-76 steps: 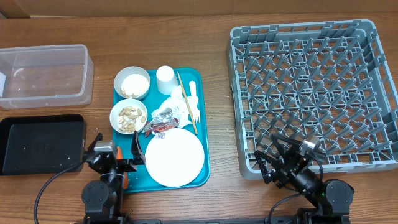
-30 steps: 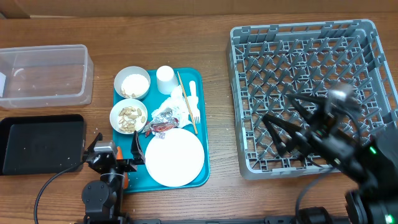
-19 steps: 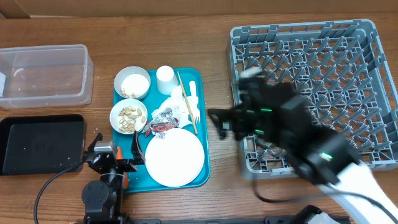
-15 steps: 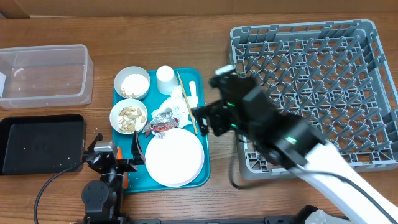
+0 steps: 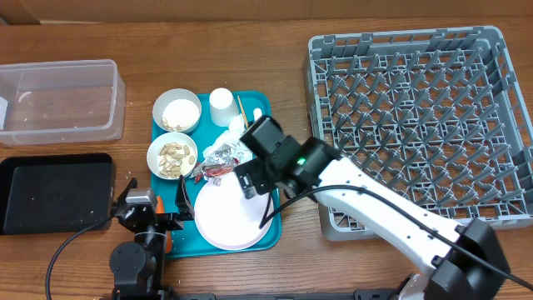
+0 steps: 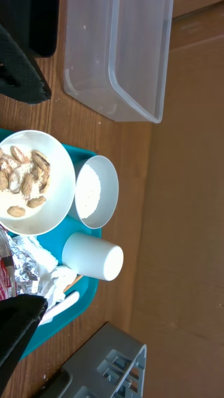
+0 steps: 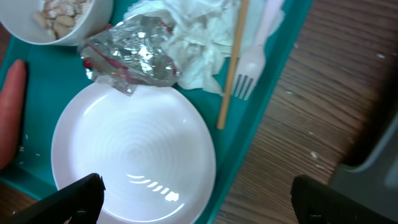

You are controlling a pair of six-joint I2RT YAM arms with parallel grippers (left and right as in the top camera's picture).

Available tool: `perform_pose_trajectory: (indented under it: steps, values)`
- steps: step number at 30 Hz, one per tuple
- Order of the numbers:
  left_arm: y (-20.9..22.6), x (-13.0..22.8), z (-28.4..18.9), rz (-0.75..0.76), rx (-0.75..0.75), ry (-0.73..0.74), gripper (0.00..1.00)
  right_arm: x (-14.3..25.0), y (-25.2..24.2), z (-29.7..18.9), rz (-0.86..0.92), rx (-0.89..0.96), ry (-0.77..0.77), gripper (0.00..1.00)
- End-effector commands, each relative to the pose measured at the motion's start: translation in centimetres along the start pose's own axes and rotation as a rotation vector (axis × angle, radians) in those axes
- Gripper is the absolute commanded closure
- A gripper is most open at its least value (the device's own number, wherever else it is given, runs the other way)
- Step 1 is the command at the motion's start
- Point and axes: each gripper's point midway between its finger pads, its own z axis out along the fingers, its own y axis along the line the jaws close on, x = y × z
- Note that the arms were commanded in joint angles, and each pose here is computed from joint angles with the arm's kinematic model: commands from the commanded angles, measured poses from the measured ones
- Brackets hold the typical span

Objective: Sort waste into correct bins and load items into the dishwasher rack
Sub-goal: 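Move the right gripper left over the teal tray toward the white plate, then grasp the edge of the white plate with the right gripper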

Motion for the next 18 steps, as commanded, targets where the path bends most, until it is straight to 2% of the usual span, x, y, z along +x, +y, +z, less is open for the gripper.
perform_pose_trajectory:
  steps: [1, 8, 14, 18]
  values:
    - [0.1, 0.0, 0.0, 0.015, -0.005, -0.005, 0.0, 0.2, 0.3, 1.8, 0.005, 0.003, 0.027, 0.0]
    - [0.1, 0.0, 0.0, 0.015, -0.005, -0.005, 0.0, 2.3, -0.3, 6.5, -0.002, 0.052, 0.143, 0.0]
    - [0.1, 0.0, 0.0, 0.015, -0.005, -0.005, 0.0, 2.2, -0.2, 7.6, -0.048, 0.048, 0.144, 0.01]
    - [0.1, 0.1, 0.0, 0.015, -0.005, -0.004, 0.0, 2.3, -0.2, 8.5, -0.055, 0.05, 0.15, 0.08]
